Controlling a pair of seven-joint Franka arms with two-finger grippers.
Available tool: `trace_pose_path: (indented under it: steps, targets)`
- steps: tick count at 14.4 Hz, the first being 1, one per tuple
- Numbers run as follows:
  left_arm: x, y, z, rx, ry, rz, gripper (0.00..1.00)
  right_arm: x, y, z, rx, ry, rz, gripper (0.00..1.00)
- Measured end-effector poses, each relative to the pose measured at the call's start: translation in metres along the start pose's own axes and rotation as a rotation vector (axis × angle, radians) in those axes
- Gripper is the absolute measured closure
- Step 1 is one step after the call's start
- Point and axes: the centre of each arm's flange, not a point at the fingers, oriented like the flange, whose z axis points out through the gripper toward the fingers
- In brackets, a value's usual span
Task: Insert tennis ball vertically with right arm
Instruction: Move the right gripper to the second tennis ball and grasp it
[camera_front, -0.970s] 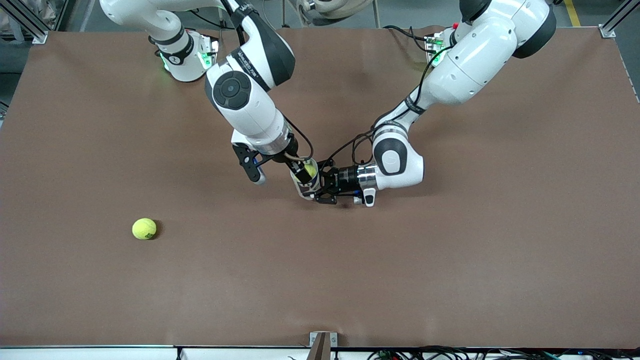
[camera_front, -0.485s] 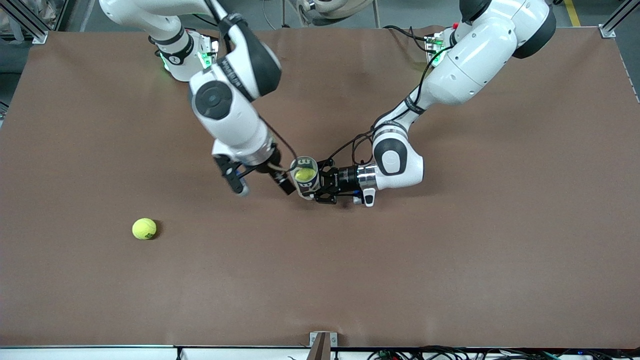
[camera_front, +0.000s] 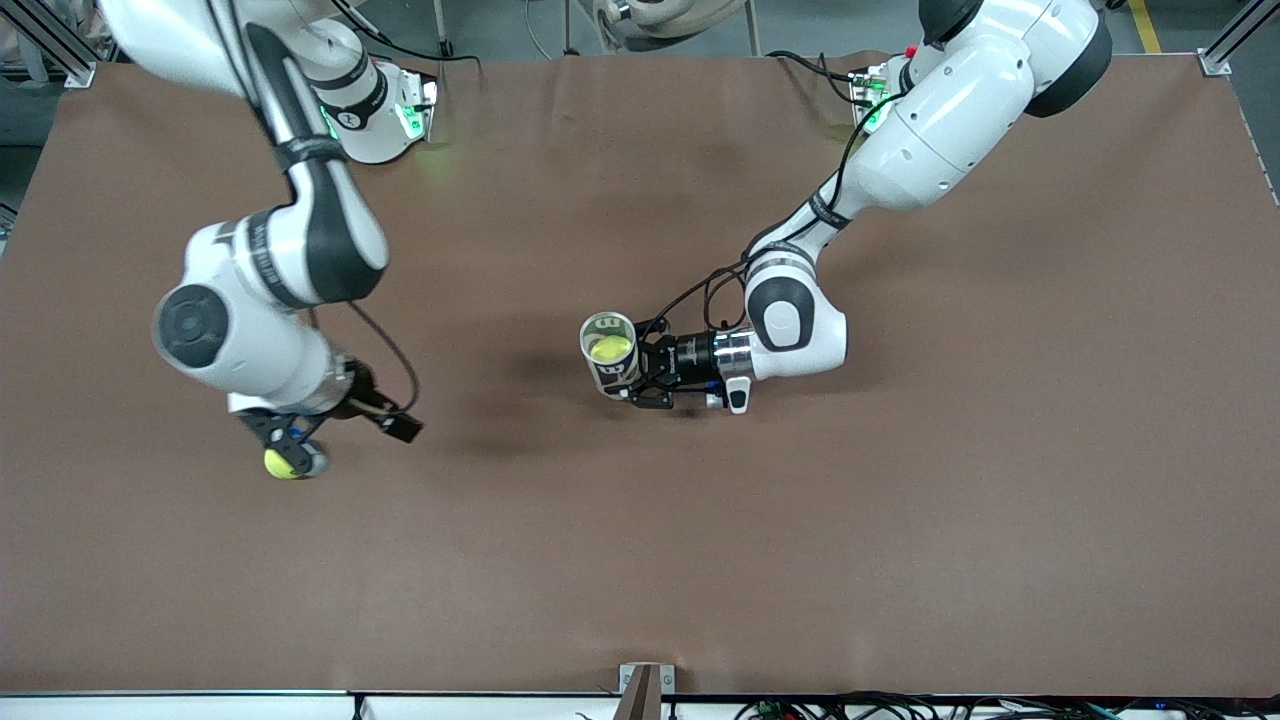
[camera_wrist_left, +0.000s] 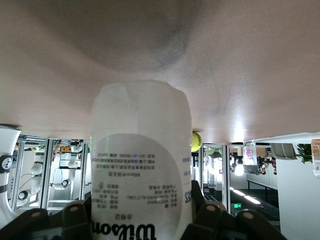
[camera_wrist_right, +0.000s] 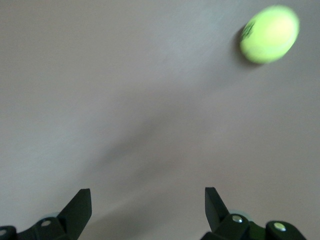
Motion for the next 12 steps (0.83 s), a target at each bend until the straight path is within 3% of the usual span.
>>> trace_pose_path:
  steps: [5, 8, 12]
  targets:
    - [0.000, 0.000, 0.000, 0.000, 0.000, -0.001, 0.30, 0.083, 0.101, 0.013, 0.021, 0.056, -0.161, 0.00]
    - [0.001, 0.000, 0.000, 0.000, -0.001, -0.001, 0.30, 0.103, 0.114, 0.048, 0.017, 0.097, -0.213, 0.00]
    - [0.001, 0.000, 0.000, 0.000, -0.001, -0.001, 0.27, 0.114, 0.120, 0.086, 0.002, 0.108, -0.224, 0.00]
